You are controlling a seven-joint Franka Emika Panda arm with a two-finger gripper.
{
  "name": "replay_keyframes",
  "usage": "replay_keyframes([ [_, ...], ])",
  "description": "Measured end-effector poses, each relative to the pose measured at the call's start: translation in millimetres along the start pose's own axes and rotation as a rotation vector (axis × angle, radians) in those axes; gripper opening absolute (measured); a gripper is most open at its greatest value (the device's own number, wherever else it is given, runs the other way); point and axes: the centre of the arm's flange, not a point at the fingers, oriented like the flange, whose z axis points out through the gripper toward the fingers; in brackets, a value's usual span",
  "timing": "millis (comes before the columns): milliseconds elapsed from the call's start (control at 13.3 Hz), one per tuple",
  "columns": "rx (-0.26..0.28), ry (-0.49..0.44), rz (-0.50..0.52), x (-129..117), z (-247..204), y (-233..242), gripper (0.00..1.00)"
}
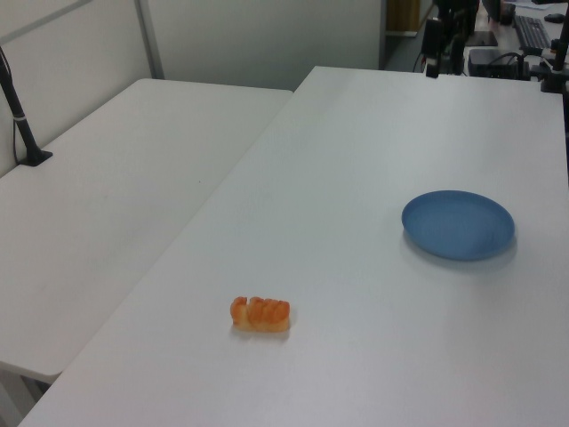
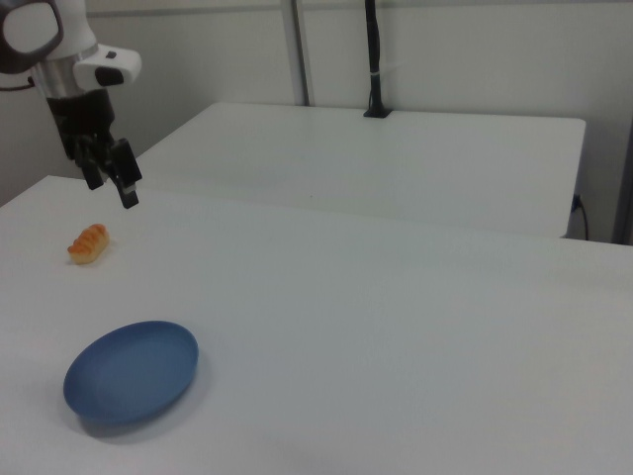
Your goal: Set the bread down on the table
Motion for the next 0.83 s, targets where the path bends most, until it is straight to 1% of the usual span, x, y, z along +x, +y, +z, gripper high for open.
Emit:
replay_keyframes([
  [75,-0.002,-0.011,-0.043,1.3,12.3,-9.5,1.0],
  [225,0.016,0.027,-0.132,17.4,30.3,-19.9,1.0],
  [451,0.024,0.055,-0.216,37.7,37.3,-11.8,1.0],
  [676,0.027,0.091,-0.231,54.9,22.0,10.8,1.0],
  [826,0.024,0.076,-0.235,52.1,19.3,10.9,1.0],
])
